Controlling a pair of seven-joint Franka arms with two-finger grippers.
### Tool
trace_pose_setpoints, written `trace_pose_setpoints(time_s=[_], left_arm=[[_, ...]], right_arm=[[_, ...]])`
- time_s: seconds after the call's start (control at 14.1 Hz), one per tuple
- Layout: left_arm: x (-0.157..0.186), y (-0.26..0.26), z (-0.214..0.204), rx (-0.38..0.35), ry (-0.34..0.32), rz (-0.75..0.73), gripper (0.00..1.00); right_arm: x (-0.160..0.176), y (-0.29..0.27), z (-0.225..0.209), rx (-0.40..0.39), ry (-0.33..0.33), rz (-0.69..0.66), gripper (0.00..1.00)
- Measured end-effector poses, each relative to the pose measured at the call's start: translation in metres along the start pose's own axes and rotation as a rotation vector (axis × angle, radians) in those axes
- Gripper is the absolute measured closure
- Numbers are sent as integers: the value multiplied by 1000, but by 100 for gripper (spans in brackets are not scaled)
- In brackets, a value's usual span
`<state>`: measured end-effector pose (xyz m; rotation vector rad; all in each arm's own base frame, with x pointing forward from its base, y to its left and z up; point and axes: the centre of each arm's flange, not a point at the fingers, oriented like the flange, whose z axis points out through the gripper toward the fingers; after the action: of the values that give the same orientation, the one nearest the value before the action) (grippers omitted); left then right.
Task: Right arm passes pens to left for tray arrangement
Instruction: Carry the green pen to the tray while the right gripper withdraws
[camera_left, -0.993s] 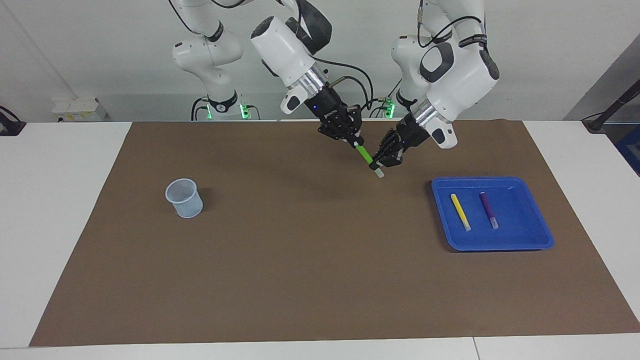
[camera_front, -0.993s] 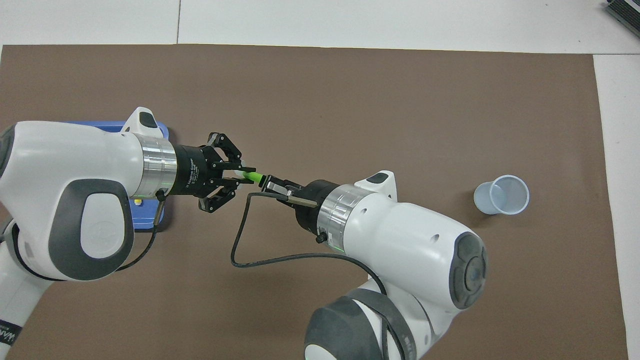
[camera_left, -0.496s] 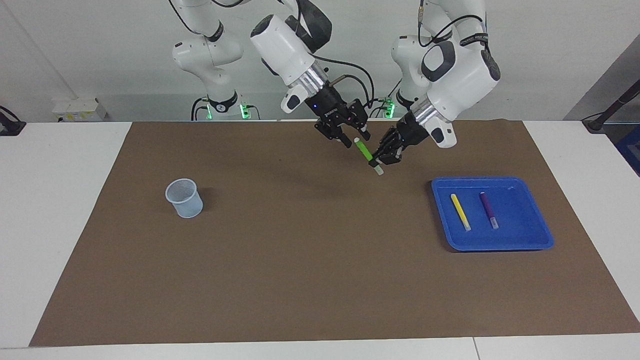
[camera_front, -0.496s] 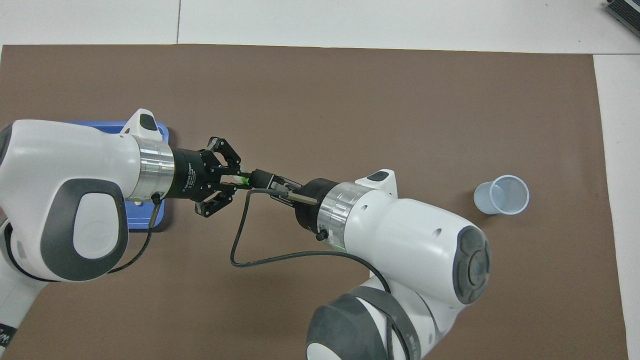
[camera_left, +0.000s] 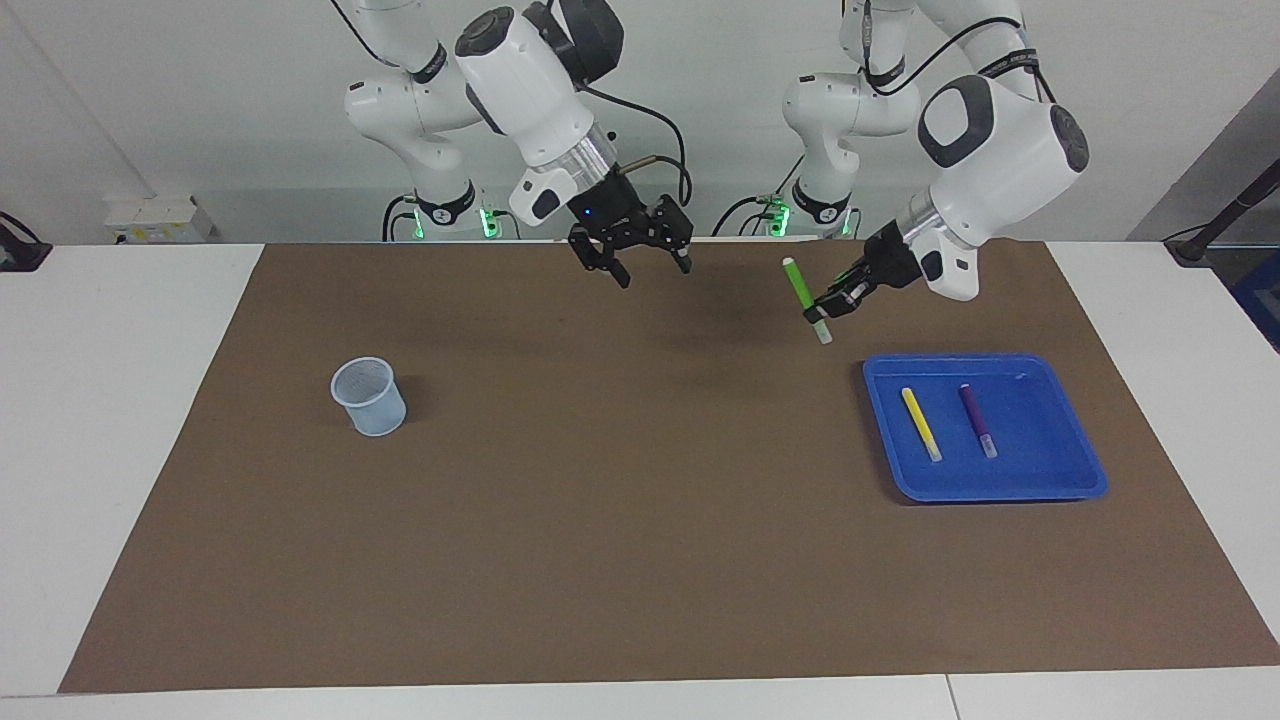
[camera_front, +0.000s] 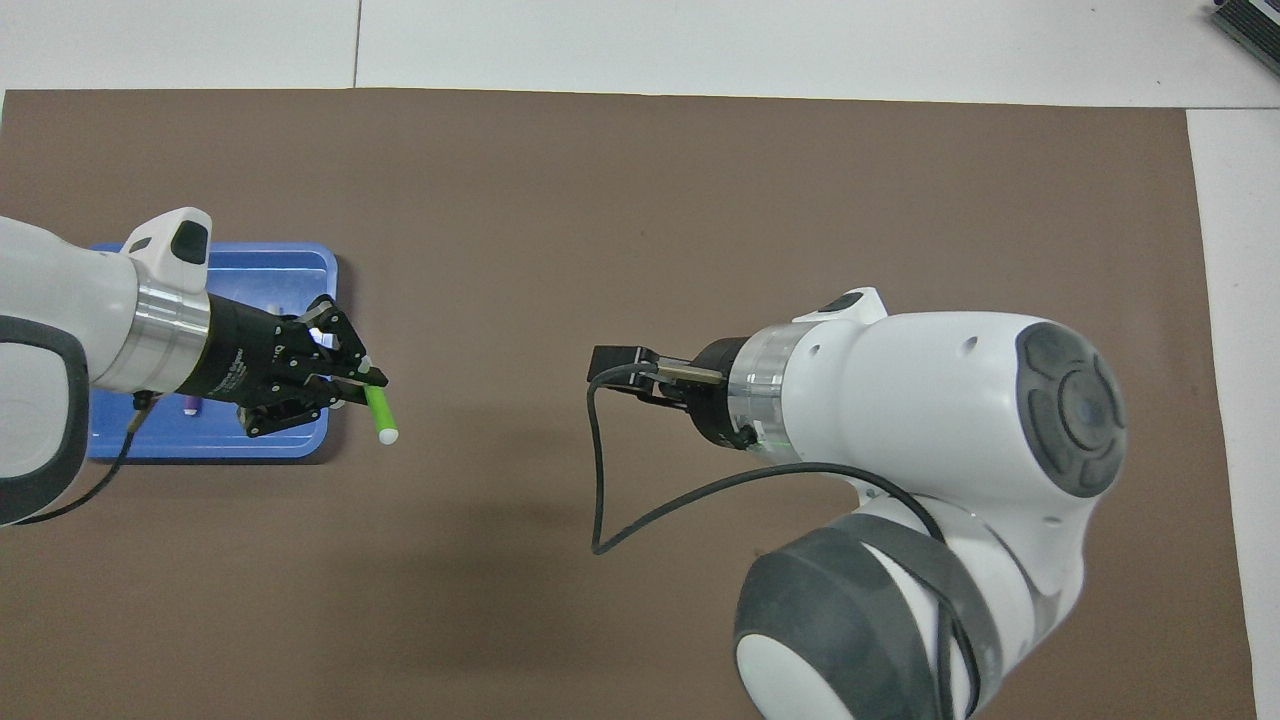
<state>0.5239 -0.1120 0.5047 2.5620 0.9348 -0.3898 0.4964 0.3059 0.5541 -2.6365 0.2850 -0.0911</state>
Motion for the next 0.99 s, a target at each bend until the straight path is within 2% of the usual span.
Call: trace_pose_setpoints(time_s=[0.35, 0.5, 0.71, 0.85, 0.99], left_arm=[[42, -47, -30, 184, 96, 373, 82], [58, -66, -40, 278, 130, 493, 82], [84, -93, -57, 394, 174, 644, 82], [105, -106, -61, 449, 201, 712, 82], [127, -114, -55, 490, 216, 754, 82]], right_arm=[[29, 66, -21, -217, -77, -267, 0], [38, 87, -28, -270, -100, -328, 0], [50, 115, -37, -299, -118, -302, 0], [57, 126, -44, -301, -110, -287, 0], [59, 133, -46, -338, -111, -292, 0]])
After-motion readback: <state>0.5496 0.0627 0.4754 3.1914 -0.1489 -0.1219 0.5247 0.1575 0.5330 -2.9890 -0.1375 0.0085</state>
